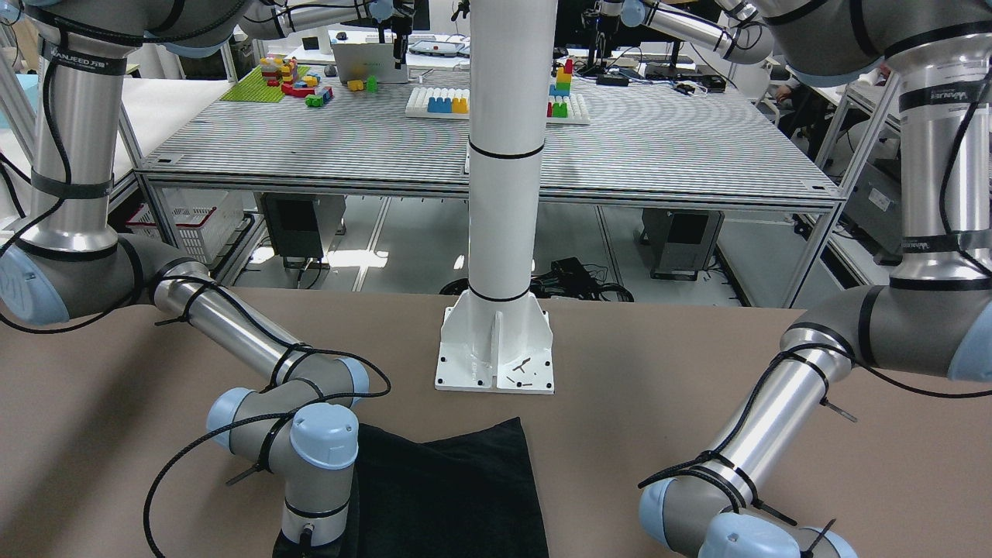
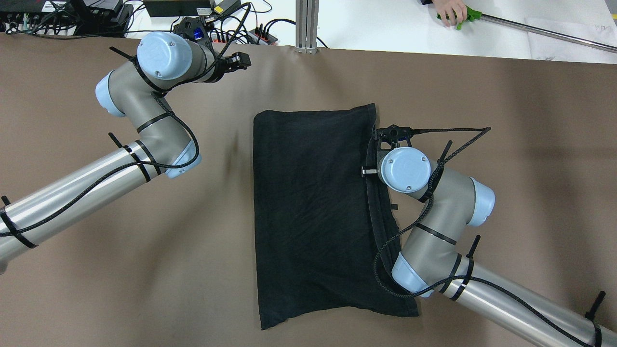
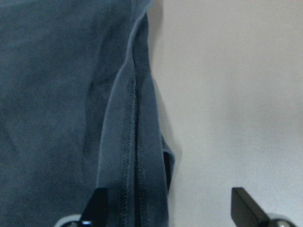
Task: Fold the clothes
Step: 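Slide the right gripper along the side edge, then lift it away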
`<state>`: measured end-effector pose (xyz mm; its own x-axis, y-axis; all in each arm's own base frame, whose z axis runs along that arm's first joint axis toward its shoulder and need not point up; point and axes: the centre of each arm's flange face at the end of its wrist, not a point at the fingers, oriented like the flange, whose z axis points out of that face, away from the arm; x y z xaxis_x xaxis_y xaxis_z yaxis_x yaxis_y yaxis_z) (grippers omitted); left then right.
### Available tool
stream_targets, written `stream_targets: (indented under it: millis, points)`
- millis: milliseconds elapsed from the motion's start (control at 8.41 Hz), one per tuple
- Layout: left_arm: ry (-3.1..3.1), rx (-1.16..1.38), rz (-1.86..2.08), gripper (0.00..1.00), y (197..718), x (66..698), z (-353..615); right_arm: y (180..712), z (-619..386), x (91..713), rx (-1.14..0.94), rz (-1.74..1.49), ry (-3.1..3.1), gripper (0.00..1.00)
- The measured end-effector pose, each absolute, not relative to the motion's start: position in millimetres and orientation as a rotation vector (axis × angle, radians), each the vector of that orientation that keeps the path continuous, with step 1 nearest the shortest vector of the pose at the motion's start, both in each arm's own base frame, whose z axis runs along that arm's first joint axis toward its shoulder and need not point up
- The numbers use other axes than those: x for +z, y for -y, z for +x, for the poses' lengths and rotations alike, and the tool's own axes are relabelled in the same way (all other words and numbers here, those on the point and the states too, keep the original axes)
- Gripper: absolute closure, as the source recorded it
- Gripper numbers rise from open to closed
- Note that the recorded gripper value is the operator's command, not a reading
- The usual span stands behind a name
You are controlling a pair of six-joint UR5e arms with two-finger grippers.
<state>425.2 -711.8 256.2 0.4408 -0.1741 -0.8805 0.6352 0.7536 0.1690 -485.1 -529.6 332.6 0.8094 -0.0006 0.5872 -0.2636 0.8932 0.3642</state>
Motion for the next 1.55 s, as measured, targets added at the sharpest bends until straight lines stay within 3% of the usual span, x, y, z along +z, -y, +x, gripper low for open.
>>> stream_targets:
  millis: [476,1547]
  points:
    - [-0.992,-0.535,0.527,0.05,713,258,424,549,-508,305,0.156,0.462,0.612,0.07]
    - [-0.982,-0.545,0.528,0.05,718,263,418,575,-448,371,0.038,0.499,0.559,0.06]
